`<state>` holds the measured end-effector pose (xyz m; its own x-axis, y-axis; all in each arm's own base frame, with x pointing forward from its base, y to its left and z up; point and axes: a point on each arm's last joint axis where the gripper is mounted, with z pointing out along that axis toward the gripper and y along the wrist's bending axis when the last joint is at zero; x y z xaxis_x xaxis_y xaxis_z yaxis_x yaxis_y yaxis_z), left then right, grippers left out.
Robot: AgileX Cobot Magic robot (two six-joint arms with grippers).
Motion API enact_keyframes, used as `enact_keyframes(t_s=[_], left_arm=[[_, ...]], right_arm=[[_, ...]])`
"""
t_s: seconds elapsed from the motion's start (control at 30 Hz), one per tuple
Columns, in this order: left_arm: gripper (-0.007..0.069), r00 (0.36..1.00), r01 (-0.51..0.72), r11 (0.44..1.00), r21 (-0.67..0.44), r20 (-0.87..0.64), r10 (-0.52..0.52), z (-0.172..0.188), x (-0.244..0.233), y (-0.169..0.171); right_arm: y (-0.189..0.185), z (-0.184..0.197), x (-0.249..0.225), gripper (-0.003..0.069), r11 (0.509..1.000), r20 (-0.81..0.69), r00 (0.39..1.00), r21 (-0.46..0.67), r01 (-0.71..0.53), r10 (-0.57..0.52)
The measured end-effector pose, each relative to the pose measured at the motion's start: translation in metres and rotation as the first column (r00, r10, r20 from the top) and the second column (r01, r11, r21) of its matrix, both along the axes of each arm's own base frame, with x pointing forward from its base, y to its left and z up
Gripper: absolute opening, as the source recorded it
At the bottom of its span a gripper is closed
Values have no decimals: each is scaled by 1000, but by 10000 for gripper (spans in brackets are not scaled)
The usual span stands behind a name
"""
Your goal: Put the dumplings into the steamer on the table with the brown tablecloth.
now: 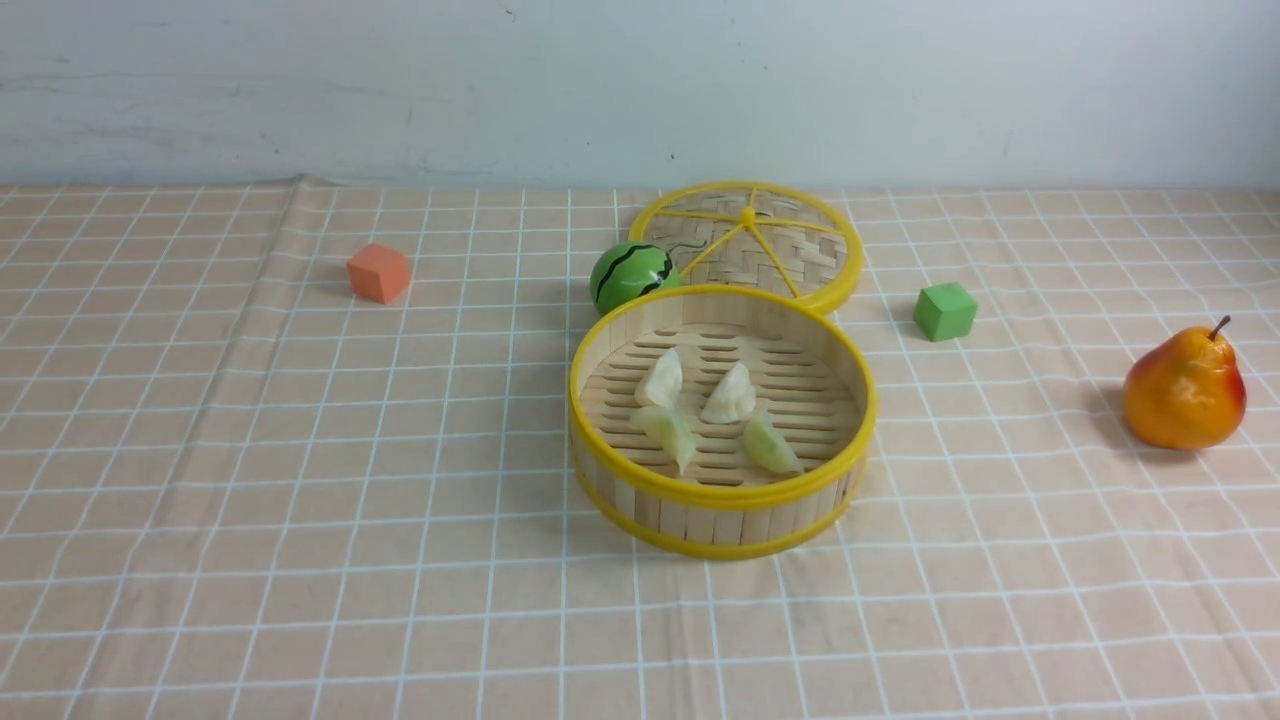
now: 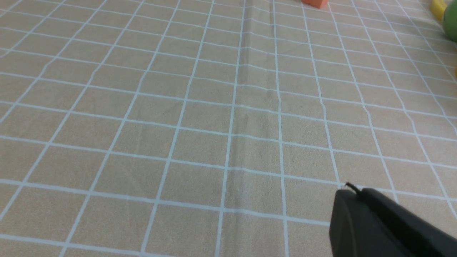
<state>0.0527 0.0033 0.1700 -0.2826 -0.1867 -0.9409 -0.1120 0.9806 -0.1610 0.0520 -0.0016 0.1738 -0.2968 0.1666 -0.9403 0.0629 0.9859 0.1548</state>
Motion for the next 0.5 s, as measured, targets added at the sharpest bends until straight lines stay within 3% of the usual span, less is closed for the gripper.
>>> enact_keyframes(t_s=[0.5], left_arm=[[-11, 1000, 0, 1000, 1, 0, 0, 0, 0, 0]], right_arm=[[0, 0, 0, 140, 1000, 0, 1000, 0, 0, 0]])
